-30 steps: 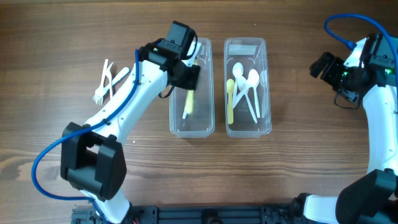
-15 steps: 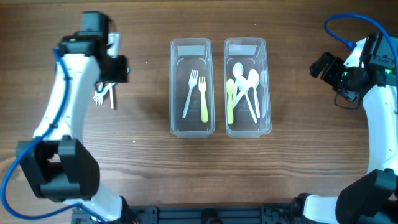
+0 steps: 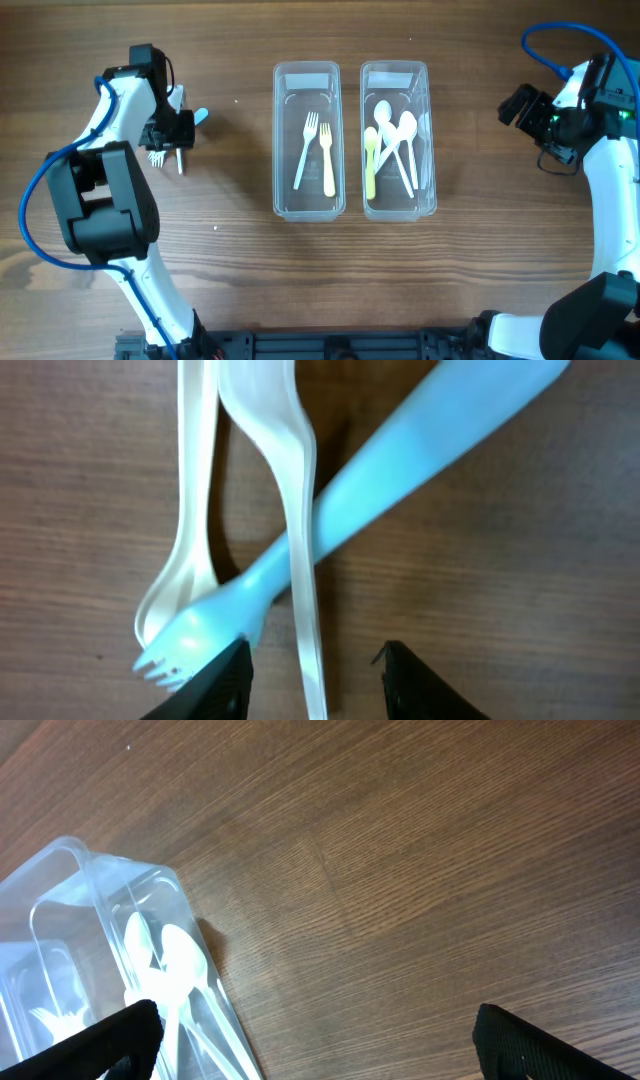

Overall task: Pack container
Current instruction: 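Reach the left gripper to the crossed white and blue forks and grasp a white fork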

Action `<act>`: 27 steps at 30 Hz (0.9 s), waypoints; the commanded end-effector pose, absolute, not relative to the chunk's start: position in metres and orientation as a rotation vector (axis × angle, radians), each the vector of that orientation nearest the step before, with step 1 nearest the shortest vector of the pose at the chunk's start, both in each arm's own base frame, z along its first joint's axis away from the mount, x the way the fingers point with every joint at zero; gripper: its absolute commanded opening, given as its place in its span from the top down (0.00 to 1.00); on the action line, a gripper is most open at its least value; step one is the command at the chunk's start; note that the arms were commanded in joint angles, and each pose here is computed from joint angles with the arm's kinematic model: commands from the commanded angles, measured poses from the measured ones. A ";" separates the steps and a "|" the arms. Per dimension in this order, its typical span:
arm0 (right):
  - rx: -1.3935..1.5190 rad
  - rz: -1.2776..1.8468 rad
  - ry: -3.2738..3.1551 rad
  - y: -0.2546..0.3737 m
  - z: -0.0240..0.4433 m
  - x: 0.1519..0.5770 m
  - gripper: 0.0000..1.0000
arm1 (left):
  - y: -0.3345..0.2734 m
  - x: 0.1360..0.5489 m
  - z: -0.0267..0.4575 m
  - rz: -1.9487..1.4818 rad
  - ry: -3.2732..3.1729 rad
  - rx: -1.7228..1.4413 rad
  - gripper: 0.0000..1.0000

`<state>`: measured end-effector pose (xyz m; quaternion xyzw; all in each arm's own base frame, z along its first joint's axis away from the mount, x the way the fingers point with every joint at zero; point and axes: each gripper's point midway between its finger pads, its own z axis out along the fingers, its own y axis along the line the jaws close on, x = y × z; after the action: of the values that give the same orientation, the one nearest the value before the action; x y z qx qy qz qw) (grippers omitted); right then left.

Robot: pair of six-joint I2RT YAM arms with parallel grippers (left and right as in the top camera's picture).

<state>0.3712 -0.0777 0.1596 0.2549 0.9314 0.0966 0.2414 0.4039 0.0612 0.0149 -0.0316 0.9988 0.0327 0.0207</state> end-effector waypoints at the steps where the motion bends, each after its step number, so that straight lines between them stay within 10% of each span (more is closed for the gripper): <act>1: 0.702 0.278 2.560 -0.076 0.155 0.372 0.00 | 0.059 0.413 0.013 0.082 3.067 -0.063 0.57; 27: 0.707 0.280 2.579 -0.074 0.153 0.368 0.00 | 0.057 0.399 0.018 0.080 3.085 -0.065 0.96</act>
<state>0.3670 -0.0764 0.1573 0.2565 0.9334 0.0969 0.2316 0.3999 0.0601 0.0033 -0.0244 0.9990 0.0311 0.0206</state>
